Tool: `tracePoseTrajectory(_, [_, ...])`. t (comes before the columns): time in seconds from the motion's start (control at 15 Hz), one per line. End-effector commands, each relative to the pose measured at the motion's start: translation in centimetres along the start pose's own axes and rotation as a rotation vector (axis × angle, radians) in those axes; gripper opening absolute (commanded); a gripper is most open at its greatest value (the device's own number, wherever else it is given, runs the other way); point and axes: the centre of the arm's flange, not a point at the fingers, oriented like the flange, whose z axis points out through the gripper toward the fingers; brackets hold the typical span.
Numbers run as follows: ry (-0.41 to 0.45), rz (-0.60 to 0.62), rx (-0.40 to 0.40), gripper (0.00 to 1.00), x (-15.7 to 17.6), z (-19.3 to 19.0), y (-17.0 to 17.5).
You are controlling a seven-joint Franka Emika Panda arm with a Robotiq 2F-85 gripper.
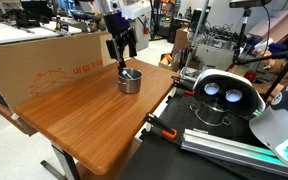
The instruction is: Remove the marker from the silver cup
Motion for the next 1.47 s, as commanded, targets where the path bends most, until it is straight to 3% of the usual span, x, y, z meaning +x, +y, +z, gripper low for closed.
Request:
tracePoseTrajectory(0.0, [-0.012, 0.007, -0.033, 1.00, 1.9, 1.0, -0.5])
tracePoseTrajectory(0.27, [-0.018, 0.006, -0.044, 1.00, 2.9, 2.3, -1.0])
tracePoseTrajectory(0.33, [-0.024, 0.008, -0.037, 0.95, 3.1, 2.4, -1.0])
tracePoseTrajectory(0.4, [-0.026, 0.007, -0.036, 0.74, 3.3, 2.6, -1.0])
tracePoseTrajectory(0.53, [-0.038, 0.000, -0.040, 0.69, 3.4, 2.6, -0.8])
tracePoseTrajectory(1.13, [-0.038, 0.001, -0.039, 0.02, 4.0, 2.3, 0.0])
tracePoseTrajectory(1.4, [-0.034, -0.006, -0.036, 0.06, 3.9, 2.0, -0.2])
